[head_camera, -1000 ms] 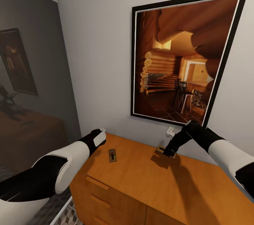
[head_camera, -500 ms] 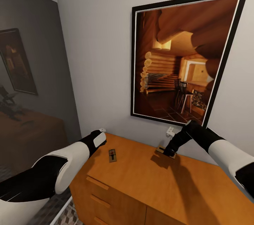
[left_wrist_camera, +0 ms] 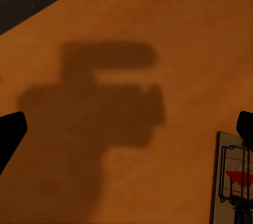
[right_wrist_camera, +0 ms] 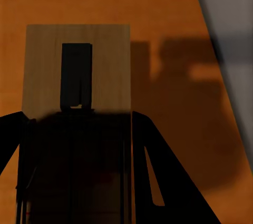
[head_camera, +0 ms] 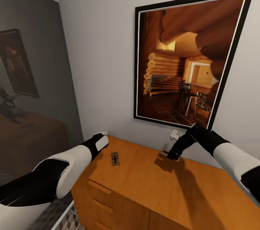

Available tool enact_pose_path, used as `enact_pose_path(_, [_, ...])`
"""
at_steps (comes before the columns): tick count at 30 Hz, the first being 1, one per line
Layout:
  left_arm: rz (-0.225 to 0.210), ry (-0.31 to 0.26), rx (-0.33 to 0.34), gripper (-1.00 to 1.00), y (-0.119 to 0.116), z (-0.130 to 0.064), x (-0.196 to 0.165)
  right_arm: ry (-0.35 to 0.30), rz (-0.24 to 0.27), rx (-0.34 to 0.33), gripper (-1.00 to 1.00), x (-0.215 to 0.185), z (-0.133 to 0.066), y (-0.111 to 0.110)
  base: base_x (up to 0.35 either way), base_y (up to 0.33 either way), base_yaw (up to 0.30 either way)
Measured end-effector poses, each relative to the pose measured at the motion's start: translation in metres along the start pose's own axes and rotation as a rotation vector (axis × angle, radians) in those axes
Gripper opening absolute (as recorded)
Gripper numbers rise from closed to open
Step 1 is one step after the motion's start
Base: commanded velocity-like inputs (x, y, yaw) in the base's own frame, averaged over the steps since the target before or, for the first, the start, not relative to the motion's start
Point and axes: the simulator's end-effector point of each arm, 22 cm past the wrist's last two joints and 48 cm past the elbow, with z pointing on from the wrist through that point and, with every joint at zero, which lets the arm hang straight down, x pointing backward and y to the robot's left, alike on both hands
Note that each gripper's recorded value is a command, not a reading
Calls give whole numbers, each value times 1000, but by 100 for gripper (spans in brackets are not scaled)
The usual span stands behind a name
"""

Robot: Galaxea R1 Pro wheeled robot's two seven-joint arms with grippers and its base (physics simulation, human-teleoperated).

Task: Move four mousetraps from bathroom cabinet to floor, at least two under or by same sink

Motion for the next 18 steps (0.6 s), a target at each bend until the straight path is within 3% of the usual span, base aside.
enact_pose_path(18, [23, 60, -46, 100, 16, 9, 30, 0, 0, 0, -100, 0, 0, 0, 0, 0, 0])
